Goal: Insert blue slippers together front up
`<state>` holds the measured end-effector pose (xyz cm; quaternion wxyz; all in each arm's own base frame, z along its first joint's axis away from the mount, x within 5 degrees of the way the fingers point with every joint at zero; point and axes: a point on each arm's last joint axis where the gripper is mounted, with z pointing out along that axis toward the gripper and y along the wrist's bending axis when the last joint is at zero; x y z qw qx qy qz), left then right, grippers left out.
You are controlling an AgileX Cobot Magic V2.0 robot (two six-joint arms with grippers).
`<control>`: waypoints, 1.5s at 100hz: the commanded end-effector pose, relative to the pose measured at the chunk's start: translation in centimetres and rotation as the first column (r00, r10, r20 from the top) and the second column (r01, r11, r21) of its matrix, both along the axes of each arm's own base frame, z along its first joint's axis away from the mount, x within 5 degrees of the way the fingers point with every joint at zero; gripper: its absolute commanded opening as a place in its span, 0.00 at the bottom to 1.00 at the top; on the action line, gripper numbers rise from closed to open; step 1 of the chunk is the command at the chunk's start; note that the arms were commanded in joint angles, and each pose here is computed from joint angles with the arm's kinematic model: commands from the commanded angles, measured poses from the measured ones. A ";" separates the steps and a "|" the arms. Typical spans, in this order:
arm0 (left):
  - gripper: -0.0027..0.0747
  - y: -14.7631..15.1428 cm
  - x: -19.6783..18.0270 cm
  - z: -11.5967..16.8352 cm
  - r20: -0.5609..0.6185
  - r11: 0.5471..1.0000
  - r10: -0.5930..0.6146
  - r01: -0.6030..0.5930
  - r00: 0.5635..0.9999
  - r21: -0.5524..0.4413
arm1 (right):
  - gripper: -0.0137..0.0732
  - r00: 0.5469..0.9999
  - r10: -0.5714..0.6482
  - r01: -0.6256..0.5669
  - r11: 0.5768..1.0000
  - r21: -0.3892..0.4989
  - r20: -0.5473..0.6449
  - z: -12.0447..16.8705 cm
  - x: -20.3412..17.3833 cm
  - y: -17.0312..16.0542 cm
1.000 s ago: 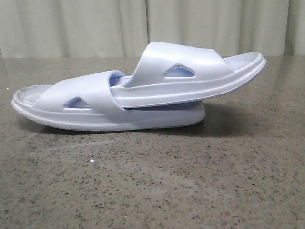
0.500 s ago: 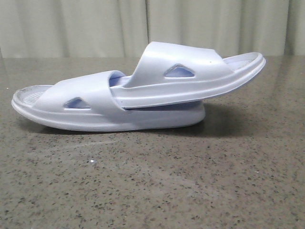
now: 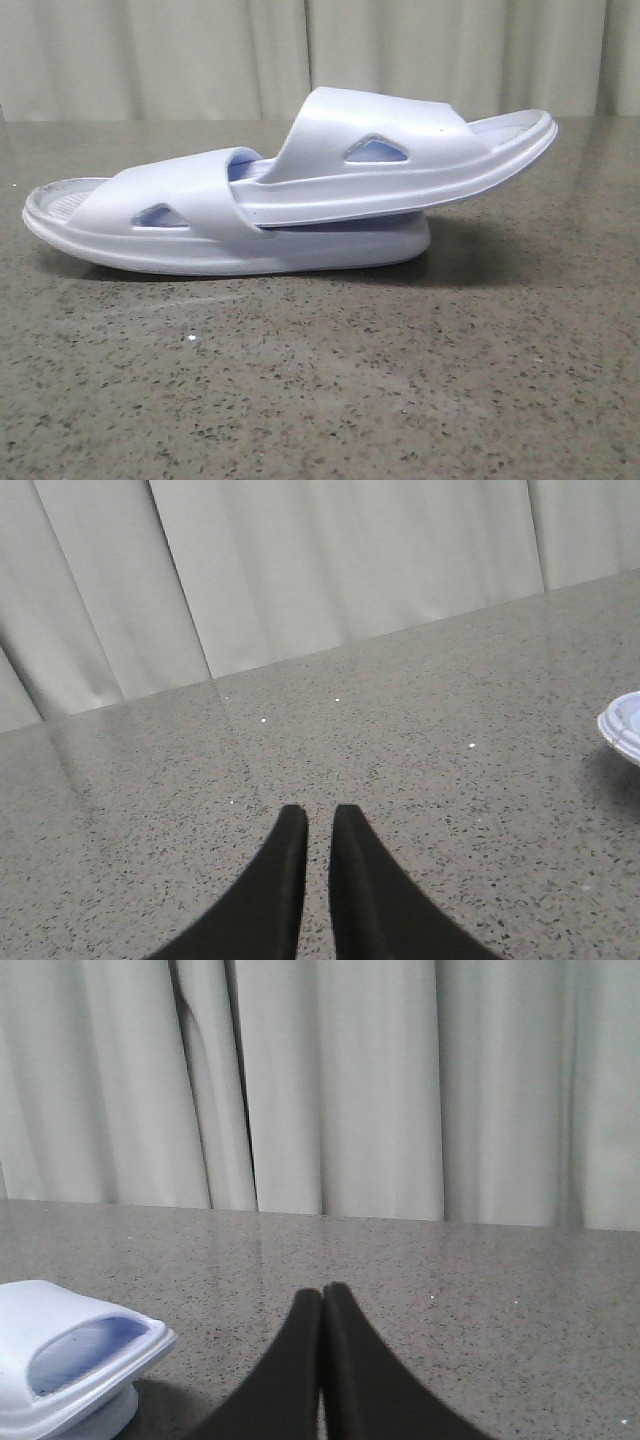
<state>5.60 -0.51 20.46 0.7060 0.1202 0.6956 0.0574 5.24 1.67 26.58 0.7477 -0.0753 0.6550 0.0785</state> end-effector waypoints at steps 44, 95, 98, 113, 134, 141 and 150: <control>0.06 0.1 -0.2 0.6 0.095 1.000 0.005 -0.003 0.995 -0.022 | 0.03 0.999 -0.025 0.025 1.000 0.010 0.028 0.9 -0.1 -0.2; 0.06 0.1 -0.2 0.6 0.095 1.000 0.005 -0.003 0.995 -0.022 | 0.03 1.000 -0.019 0.019 1.000 -0.023 0.022 0.8 -0.1 -0.1; 0.06 0.1 -0.2 0.6 0.095 1.000 0.005 -0.003 0.995 -0.022 | 0.03 1.000 -0.013 0.014 0.999 -0.035 0.011 0.7 0.0 -0.1; 0.06 0.1 -0.2 0.6 0.095 1.000 0.005 -0.003 0.995 -0.022 | 0.03 0.997 -0.049 0.051 0.998 0.035 -0.063 0.2 0.1 -0.5; 0.06 0.1 -0.2 0.6 0.095 1.000 0.005 -0.003 0.995 -0.022 | 0.03 0.991 -0.112 0.115 0.993 0.033 -0.076 0.1 0.2 -1.1; 0.06 0.1 -0.2 0.6 0.095 1.000 0.005 -0.003 0.995 -0.022 | 0.03 0.990 -0.125 0.128 0.992 0.025 -0.071 0.1 0.1 -1.2; 0.06 0.1 -0.2 0.6 0.095 1.000 0.005 -0.003 0.995 -0.022 | 0.03 0.989 -0.134 0.136 0.990 0.029 -0.055 -0.3 -0.1 -1.3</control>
